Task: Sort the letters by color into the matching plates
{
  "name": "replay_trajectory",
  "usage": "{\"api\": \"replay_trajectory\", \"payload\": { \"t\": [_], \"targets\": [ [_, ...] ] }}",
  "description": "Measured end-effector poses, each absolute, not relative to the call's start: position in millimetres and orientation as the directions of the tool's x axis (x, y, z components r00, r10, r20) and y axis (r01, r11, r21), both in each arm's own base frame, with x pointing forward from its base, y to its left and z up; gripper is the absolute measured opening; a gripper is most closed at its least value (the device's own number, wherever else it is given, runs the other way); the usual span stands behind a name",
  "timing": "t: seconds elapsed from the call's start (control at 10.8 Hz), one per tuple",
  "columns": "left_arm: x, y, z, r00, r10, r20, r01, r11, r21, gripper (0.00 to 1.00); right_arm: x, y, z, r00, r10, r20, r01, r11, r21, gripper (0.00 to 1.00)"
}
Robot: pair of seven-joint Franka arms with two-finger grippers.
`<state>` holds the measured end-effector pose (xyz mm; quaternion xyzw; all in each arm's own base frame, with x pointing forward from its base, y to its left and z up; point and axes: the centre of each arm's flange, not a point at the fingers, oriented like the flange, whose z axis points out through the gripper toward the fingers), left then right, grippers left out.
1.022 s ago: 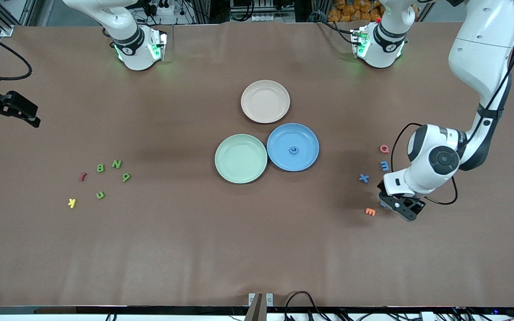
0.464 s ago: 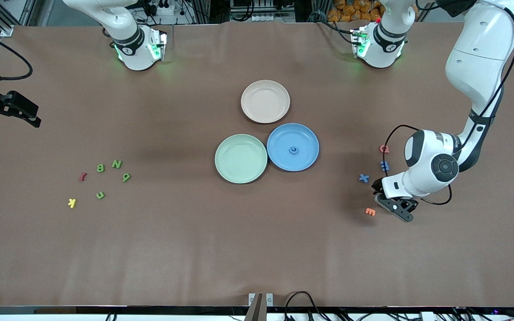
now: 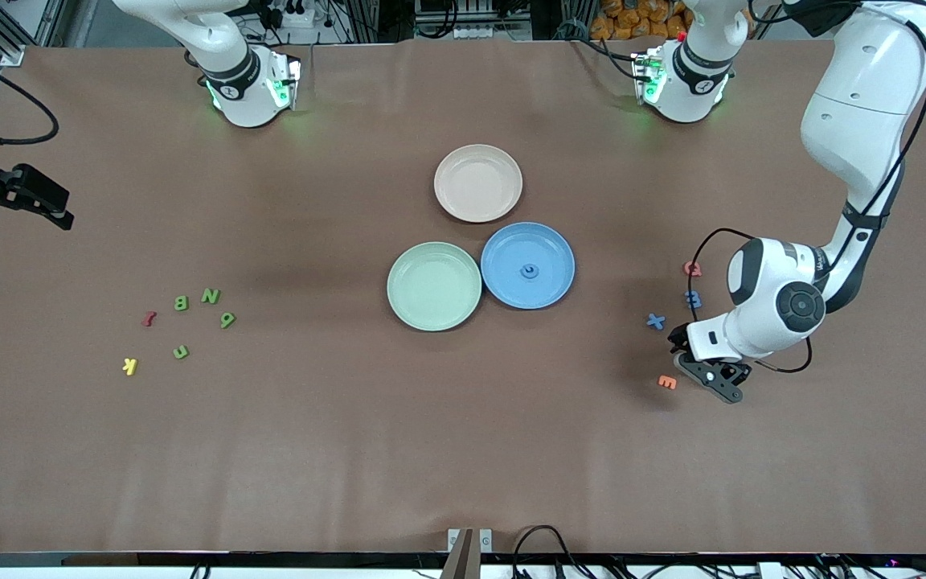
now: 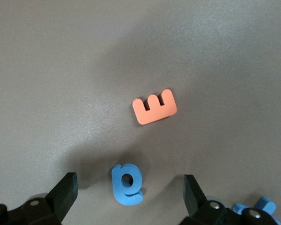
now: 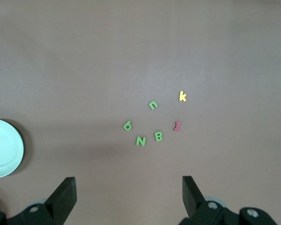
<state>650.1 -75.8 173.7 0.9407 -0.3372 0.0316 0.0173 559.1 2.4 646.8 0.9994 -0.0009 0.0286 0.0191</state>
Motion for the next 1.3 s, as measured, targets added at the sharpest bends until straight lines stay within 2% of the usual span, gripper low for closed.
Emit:
{"api": "replay_trajectory", "payload": {
  "t": [0.09,0.19,0.65,1.3],
  "targets": [
    [651.4,-75.7,172.5,0.771,-0.633,0.072,-0.635,-0.773,0.012,1.0,559.1,2.4,646.8,0.998,-0.001,0.057,-0.003,-0.999,0.038,1.0],
    [652.4,-75.9,171.6,0.773,-0.63,0.074,-0.633,-0.774,0.014,0.95,559.1,2.5,646.8,0.998,-0.001,0.057,-0.003,-0.999,0.038,1.0],
    [660.2,-76.2,179.8,0.778,-0.621,0.094,-0.624,-0.781,0.008,0.27,559.1,2.5,646.8,0.998,-0.001,0.057,-0.003,-0.999,0.038,1.0],
    [660.8,-83.7,183.3,0.783,-0.614,0.1,-0.618,-0.786,0.01,0.27,559.4,2.6,646.3,0.998,-0.001,0.056,-0.003,-0.999,0.038,1.0]
  ]
}}
